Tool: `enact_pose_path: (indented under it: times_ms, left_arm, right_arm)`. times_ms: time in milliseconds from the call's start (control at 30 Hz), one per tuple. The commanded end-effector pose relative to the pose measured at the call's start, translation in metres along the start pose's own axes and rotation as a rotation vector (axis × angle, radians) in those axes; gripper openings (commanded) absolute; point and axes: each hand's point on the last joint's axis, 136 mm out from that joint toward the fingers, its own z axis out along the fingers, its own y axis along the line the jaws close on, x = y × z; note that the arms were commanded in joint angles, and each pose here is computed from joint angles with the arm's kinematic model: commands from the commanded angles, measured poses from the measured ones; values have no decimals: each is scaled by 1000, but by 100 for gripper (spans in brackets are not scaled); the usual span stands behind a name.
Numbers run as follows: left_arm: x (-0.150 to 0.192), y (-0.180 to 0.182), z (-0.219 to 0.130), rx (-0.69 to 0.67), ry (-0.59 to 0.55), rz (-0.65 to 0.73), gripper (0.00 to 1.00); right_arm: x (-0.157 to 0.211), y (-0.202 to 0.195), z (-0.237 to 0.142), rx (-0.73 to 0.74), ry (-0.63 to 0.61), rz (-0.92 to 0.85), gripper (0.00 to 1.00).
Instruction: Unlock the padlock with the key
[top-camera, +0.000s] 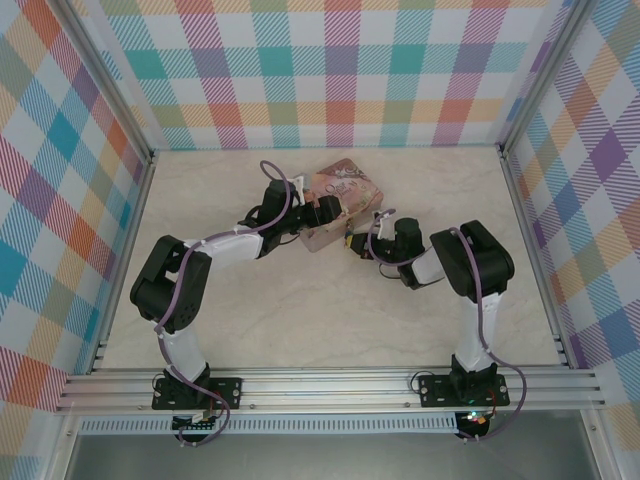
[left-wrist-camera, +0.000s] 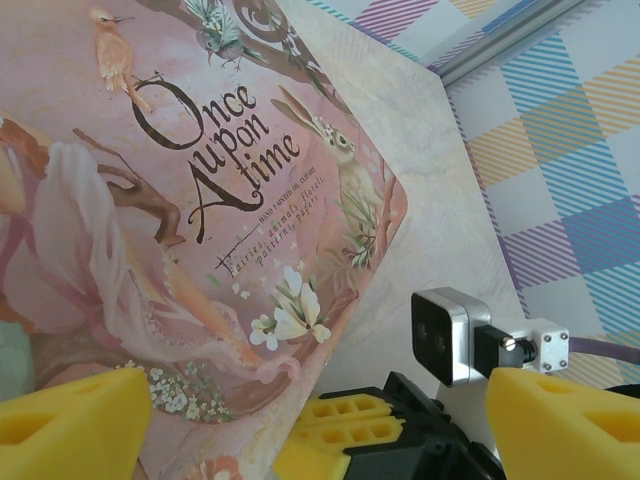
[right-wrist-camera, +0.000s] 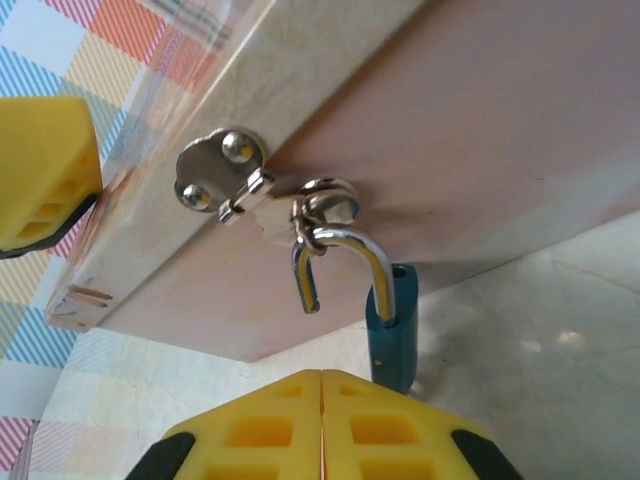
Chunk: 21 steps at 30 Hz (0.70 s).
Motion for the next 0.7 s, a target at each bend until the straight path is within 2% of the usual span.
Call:
enact_pose_path:
  times_ms: [0,167,333,667]
  left_arm:
    - [58,50,2,-160,173,-82,87]
    - [58,50,1,-163,173,-81,87]
    - [57,49,1,-158,171,-80,87]
    - [56,48,0,-156,170,-82,87]
  right_arm:
    - [-10,4,-2,29,-26,-8,8]
    - [-9,-1,-10,84,-32,-36,29]
    - [-9,-5,-15,130,-24,-59,43]
    - [-8,-12,-3,118,-7,-6,44]
